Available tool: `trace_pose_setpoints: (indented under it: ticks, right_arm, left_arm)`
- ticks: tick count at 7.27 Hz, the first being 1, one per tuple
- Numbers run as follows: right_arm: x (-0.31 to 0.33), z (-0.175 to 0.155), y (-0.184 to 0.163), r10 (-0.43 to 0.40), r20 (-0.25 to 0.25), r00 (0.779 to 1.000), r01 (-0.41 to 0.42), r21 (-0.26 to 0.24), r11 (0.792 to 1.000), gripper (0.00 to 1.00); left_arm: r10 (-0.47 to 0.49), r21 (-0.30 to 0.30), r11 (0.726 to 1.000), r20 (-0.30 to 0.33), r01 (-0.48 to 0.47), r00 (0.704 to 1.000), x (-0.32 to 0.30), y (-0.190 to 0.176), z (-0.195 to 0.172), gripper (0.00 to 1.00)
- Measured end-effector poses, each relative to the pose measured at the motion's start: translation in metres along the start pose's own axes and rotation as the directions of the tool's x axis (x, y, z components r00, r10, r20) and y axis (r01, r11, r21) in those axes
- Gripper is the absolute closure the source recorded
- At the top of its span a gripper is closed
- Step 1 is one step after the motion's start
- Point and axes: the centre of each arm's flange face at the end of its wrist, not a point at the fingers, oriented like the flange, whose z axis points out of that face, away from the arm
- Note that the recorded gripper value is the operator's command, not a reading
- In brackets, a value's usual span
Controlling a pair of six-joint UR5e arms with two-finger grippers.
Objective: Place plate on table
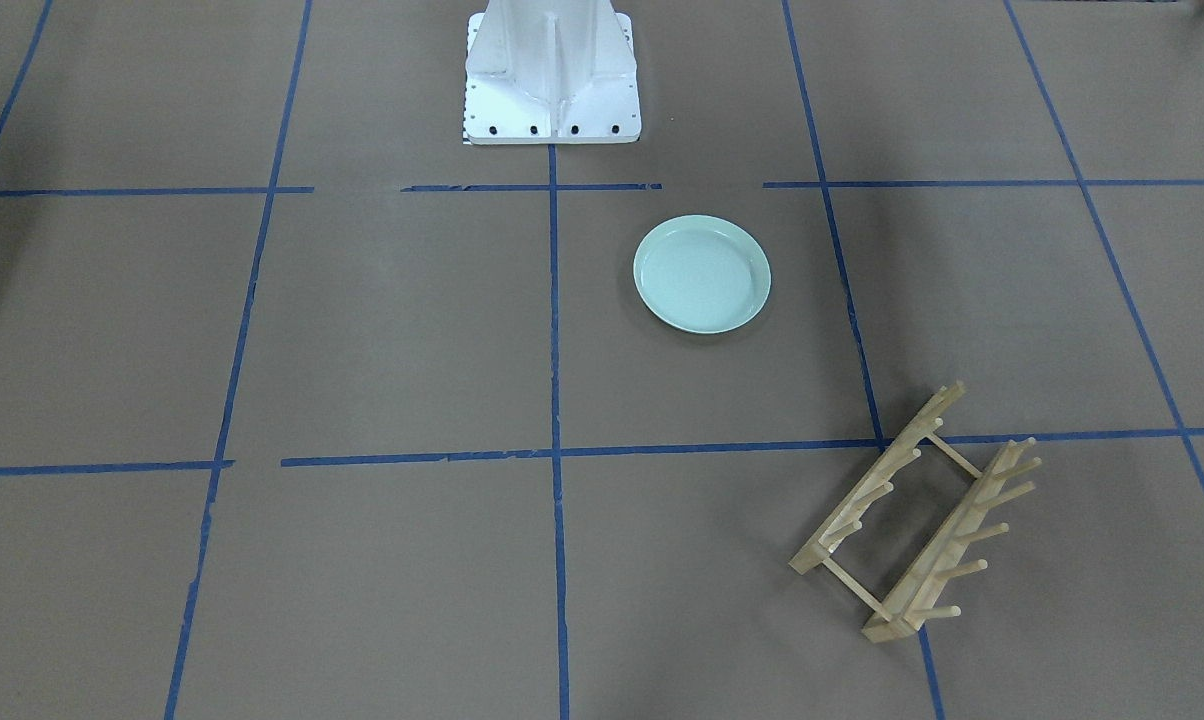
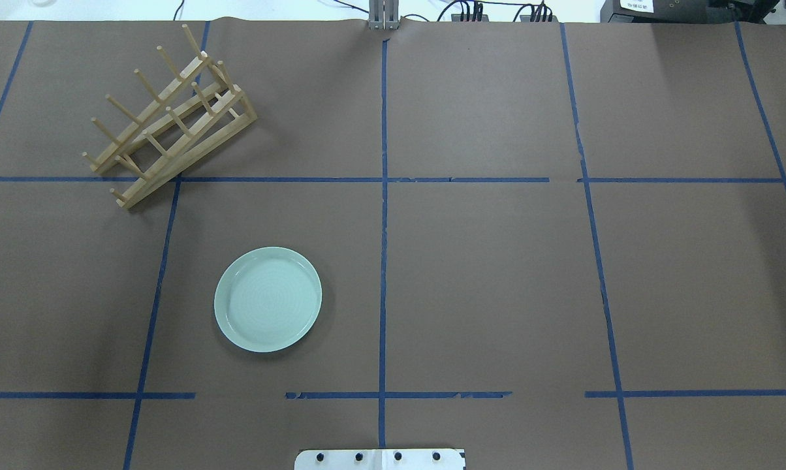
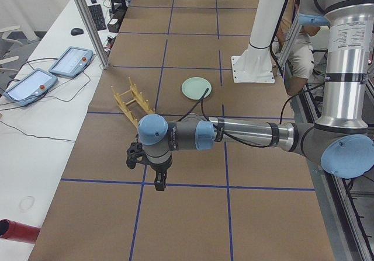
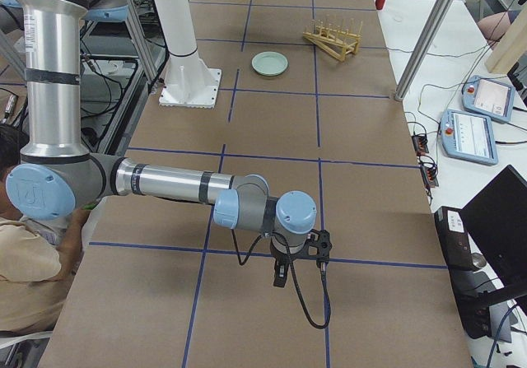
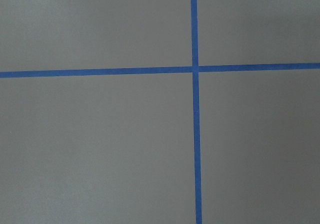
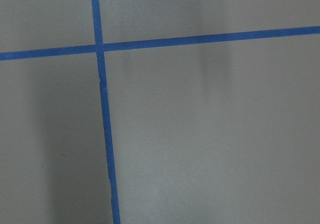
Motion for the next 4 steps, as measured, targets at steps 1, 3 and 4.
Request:
trace_pose_setpoints:
  ticks: [1, 3, 4]
  right_arm:
    - [0.0000, 0.0000, 0.0000, 0.000, 0.000, 1.000, 0.000, 0.000, 1.000, 0.00]
    - [-0.0002, -0.0002, 0.0000, 0.000, 0.000, 1.000, 0.000, 0.000, 1.000, 0.00]
    - [-0.0001, -0.0001, 0.0000, 0.000, 0.000, 1.000, 0.000, 0.000, 1.000, 0.00]
  left_arm:
    - [0.002, 0.001, 1.000, 0.000, -0.002, 1.000, 0.0010, -0.0017, -0.0008, 0.00]
    - [0.001, 0.001, 1.000, 0.000, -0.001, 1.000, 0.0022, -0.0025, -0.0018, 0.00]
    - [0.001, 0.002, 1.000, -0.001, -0.001, 1.000, 0.0025, -0.0031, -0.0020, 0.00]
